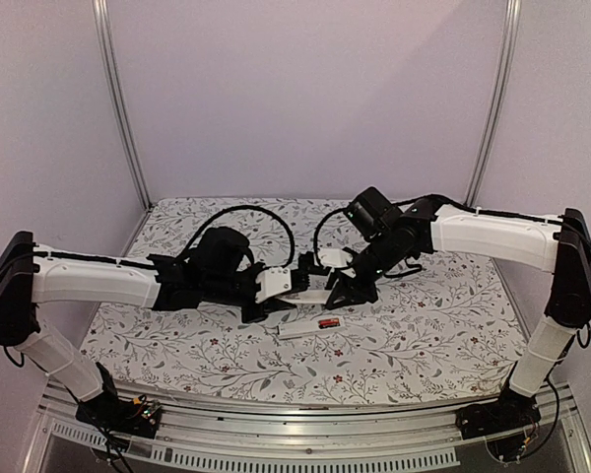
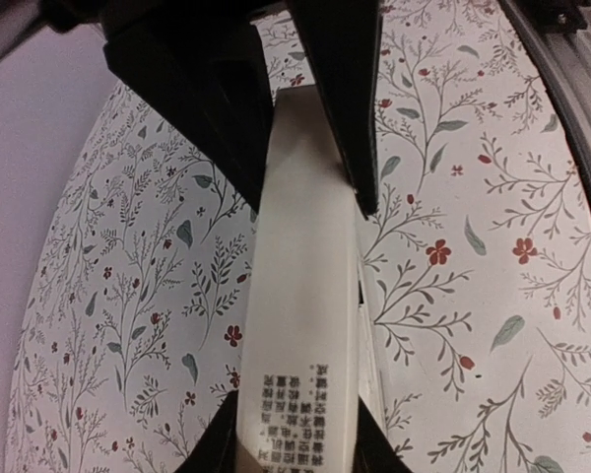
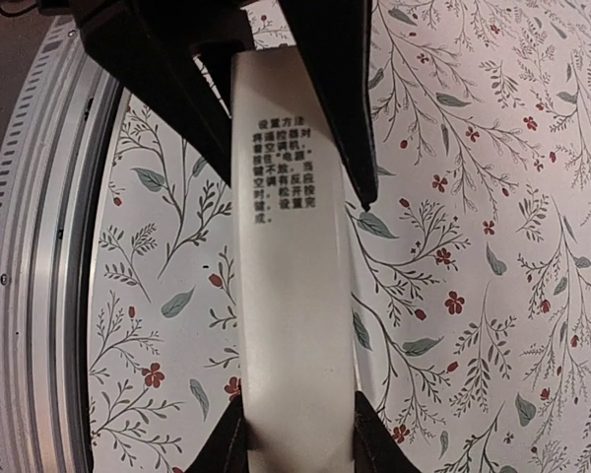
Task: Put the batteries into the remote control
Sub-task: Pass from the right arm to the left
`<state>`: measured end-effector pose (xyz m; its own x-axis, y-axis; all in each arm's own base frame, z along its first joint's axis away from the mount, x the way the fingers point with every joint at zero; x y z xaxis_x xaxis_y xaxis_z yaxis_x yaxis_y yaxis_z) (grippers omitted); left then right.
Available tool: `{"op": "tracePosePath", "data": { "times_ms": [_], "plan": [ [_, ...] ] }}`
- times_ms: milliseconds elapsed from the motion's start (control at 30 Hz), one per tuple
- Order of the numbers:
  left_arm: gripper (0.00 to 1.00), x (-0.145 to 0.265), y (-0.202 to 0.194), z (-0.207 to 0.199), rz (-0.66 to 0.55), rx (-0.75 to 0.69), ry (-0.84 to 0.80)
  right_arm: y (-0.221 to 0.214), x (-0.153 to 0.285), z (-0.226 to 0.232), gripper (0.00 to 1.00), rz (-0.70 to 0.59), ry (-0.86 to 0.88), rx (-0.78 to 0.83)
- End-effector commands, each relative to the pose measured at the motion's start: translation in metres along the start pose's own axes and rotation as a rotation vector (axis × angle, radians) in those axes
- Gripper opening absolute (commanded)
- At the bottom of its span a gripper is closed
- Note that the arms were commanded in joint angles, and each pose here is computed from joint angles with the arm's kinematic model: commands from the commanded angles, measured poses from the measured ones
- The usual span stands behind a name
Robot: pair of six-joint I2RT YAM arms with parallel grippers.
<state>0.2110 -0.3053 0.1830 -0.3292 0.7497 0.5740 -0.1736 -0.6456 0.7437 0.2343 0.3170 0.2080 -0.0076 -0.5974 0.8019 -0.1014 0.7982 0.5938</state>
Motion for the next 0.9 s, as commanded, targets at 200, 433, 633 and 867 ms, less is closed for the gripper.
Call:
{"op": "tracePosePath", "data": {
  "times_ms": [200, 433, 633, 867],
  "plan": [
    [0.12, 0.006, 0.008, 0.005, -0.034, 0.081, 0.006, 0.011, 0.012, -0.009, 0.13, -0.028, -0.077, 0.039],
    [0.11, 0.006, 0.006, 0.000, -0.021, 0.087, 0.014, 0.015, 0.019, -0.013, 0.59, -0.041, -0.132, 0.032],
    [0.11, 0.009, 0.003, -0.002, -0.024, 0.095, 0.036, 0.023, 0.034, -0.013, 0.94, -0.095, -0.188, 0.026],
    [0.11, 0.014, 0.003, -0.007, -0.030, 0.103, 0.054, 0.046, 0.087, -0.008, 0.99, -0.307, -0.256, -0.005]
  ]
}}
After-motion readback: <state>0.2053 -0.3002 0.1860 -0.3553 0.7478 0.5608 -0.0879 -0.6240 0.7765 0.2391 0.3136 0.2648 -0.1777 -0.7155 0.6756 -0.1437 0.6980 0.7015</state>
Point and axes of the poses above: each gripper's point midway between its finger pads, its own x axis back along the fingers, its own z axis along the line the jaws close on, y = z × x, the point moved 8 cm from there along x, back along the fingers, and after that the axes turned 3 degrees about x, right-handed, at the moved point
